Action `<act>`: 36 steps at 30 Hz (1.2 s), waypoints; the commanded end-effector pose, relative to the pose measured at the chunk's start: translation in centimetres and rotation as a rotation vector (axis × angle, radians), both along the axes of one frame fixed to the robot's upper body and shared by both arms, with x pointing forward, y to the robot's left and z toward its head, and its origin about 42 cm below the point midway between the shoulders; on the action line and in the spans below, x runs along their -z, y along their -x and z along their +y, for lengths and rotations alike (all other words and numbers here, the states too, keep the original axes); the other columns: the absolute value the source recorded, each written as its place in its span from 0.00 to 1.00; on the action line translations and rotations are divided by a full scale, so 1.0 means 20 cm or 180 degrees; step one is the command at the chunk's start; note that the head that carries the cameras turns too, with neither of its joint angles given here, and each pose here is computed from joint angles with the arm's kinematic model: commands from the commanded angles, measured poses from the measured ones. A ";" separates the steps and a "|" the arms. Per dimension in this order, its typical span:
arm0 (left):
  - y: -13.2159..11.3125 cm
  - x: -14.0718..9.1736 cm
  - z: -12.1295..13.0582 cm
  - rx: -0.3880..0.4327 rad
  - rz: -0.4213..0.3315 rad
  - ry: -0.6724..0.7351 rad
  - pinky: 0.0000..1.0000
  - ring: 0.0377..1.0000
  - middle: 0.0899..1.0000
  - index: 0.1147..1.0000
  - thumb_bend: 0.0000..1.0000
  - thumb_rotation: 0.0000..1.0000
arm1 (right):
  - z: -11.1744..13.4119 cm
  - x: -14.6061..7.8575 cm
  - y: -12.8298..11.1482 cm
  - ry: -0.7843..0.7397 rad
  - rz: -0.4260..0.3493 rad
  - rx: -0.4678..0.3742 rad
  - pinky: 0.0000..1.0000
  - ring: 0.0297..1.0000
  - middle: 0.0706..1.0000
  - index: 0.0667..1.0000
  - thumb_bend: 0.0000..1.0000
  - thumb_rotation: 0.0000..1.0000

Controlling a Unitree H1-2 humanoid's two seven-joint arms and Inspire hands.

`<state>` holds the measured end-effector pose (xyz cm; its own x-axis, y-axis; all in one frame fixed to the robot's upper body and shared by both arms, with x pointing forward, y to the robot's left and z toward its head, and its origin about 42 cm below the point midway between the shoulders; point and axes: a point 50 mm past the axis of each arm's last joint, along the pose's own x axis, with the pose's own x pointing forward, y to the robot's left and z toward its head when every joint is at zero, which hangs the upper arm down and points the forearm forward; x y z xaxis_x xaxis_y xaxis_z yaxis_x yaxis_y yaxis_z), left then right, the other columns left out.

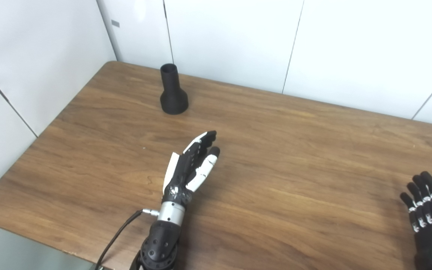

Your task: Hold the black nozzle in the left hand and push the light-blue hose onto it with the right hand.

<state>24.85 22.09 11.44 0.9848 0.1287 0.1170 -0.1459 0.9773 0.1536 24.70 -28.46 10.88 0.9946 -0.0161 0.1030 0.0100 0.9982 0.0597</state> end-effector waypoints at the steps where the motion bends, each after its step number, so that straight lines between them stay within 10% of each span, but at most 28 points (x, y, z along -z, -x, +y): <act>1: 0.03 0.12 -0.05 -0.0060 0.0247 0.0079 0.82 0.85 0.83 0.82 0.55 0.52 | -0.04 0.00 -0.01 0.0024 -0.0079 -0.0003 0.91 0.95 0.94 0.93 0.47 1.00; 14: -0.13 -0.07 0.15 -0.0460 -0.0322 -0.0423 0.82 0.84 0.85 0.84 0.73 0.23 | -0.02 0.02 -0.03 -0.0036 -0.0064 0.0005 0.88 0.94 0.94 0.92 0.46 0.99; 36: -0.37 -0.46 0.56 -0.1126 -0.0760 -0.1002 0.83 0.84 0.84 0.83 0.74 0.12 | -0.01 0.07 -0.07 -0.0140 -0.0020 -0.0027 0.86 0.95 0.95 0.93 0.43 0.92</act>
<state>31.33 32.89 18.49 0.8633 0.3822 0.3298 -0.4914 0.7855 0.3761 26.47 -28.72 10.96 0.9913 -0.0030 0.1317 -0.0072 0.9970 0.0770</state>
